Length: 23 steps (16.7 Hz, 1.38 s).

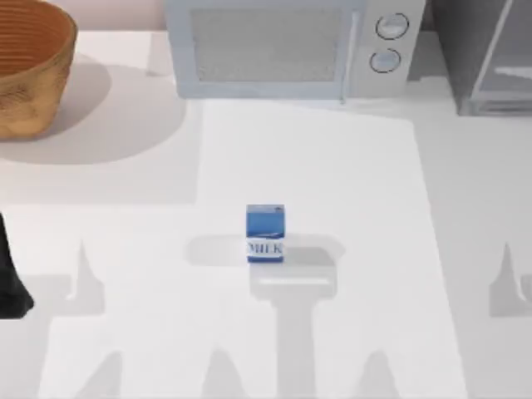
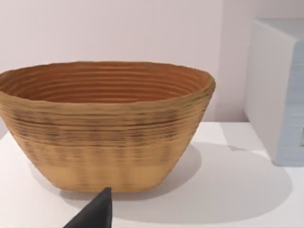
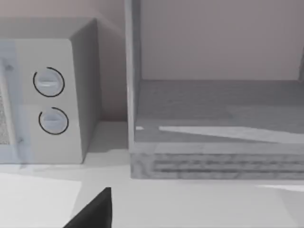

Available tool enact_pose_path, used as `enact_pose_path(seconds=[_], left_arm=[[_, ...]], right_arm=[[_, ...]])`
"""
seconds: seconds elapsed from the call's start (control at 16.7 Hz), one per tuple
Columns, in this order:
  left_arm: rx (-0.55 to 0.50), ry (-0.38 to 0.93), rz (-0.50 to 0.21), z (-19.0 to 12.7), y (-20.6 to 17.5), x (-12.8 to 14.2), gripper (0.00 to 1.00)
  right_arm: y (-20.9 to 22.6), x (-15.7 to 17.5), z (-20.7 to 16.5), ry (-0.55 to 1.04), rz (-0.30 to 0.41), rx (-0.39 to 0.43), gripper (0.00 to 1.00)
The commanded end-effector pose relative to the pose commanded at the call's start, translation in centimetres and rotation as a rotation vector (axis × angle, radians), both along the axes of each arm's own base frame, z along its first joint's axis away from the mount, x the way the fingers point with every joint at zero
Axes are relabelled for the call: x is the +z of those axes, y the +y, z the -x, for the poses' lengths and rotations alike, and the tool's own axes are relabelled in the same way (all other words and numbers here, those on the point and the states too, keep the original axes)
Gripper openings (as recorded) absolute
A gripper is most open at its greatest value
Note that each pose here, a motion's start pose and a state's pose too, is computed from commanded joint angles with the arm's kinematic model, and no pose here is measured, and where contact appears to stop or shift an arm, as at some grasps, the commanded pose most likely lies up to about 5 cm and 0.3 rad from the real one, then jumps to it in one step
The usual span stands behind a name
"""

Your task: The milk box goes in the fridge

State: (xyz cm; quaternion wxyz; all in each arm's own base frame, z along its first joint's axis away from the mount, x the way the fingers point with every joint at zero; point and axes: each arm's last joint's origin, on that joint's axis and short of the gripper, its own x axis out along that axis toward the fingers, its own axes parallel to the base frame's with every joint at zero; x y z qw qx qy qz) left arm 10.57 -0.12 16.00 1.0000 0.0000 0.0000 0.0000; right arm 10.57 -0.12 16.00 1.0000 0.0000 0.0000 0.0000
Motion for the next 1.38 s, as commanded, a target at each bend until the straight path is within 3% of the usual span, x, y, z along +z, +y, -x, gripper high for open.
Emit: enact_pose_path(seconds=[0.48, 0.78, 1.08, 1.38], left_arm=[[0.000, 0.000, 0.000, 0.0, 0.0, 0.0, 1.00], [0.000, 0.000, 0.000, 0.0, 0.0, 0.0, 1.00], [0.000, 0.000, 0.000, 0.0, 0.0, 0.0, 1.00], [0.000, 0.000, 0.000, 0.0, 0.0, 0.0, 1.00]], right_arm=[[1.0, 2.1, -0.9, 0.025, -0.037, 0.018, 1.00], [3.7, 5.1, -4.2, 0.091, -0.087, 0.024, 1.00], [10.5, 6.0, -9.4, 0.164, -0.113, 0.016, 1.00], [20.7, 2.0, -12.7, 0.204, -0.099, 0.003, 1.00]])
